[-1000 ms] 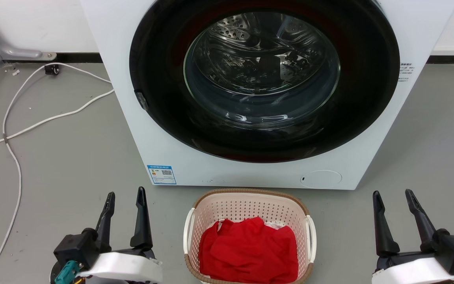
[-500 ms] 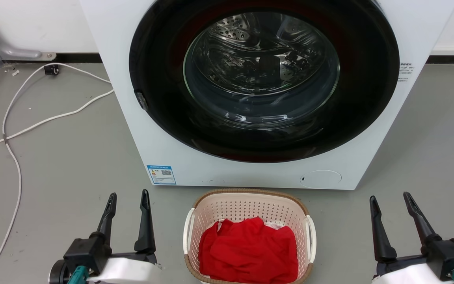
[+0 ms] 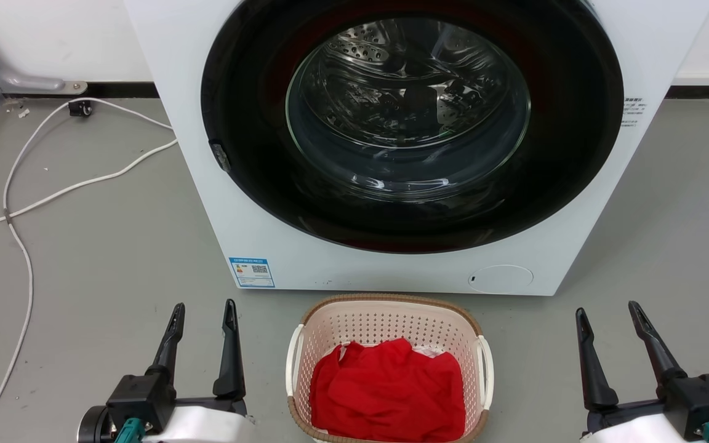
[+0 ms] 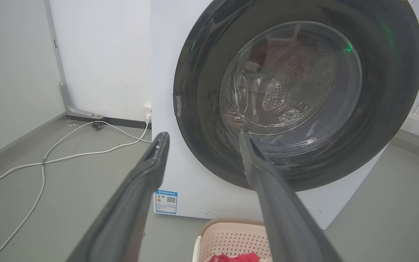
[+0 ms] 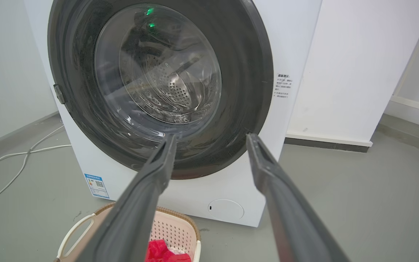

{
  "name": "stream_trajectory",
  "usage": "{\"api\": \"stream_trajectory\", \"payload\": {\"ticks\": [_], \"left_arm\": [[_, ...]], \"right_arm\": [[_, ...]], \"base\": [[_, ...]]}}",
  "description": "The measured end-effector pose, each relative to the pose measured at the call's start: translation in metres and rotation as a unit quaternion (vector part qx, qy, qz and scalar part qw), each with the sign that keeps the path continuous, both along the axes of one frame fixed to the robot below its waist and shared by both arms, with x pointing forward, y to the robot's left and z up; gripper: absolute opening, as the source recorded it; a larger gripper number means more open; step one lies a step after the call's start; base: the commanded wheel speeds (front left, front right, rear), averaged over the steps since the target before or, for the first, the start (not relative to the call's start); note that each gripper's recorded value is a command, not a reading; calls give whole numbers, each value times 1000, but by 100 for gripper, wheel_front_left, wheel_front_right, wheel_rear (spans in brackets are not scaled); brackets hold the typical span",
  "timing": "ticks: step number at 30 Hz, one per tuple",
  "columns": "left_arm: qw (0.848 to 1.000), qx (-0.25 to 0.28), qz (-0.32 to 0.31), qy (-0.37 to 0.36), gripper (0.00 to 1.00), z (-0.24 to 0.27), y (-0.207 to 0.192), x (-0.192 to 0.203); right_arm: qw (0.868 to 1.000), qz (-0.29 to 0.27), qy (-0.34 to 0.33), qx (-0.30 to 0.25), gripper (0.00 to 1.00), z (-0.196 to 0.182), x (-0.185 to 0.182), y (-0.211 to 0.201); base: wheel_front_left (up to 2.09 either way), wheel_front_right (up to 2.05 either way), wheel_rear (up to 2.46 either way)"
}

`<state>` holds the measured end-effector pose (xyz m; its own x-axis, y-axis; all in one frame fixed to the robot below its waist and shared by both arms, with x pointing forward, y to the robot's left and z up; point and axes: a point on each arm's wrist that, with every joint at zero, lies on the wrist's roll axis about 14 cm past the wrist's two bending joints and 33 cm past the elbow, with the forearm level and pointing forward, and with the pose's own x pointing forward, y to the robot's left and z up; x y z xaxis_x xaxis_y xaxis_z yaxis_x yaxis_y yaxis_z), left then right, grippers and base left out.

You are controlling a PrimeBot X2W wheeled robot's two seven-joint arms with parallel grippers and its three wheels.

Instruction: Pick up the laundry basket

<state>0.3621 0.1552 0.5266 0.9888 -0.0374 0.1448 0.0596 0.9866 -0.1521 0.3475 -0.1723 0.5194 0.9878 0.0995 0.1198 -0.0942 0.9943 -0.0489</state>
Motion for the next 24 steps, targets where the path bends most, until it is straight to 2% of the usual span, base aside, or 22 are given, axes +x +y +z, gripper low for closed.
{"api": "stream_trajectory", "payload": {"ticks": [15, 24], "left_arm": [[1000, 1, -1, 10, 100, -7, 1, 2], [999, 17, -26, 39, 100, -29, -7, 38]], "right_arm": [[1000, 1, 6, 2, 100, -3, 2, 0], [999, 12, 32, -18, 100, -22, 34, 7]], "base": [[0, 0, 0], [0, 0, 0]]}}
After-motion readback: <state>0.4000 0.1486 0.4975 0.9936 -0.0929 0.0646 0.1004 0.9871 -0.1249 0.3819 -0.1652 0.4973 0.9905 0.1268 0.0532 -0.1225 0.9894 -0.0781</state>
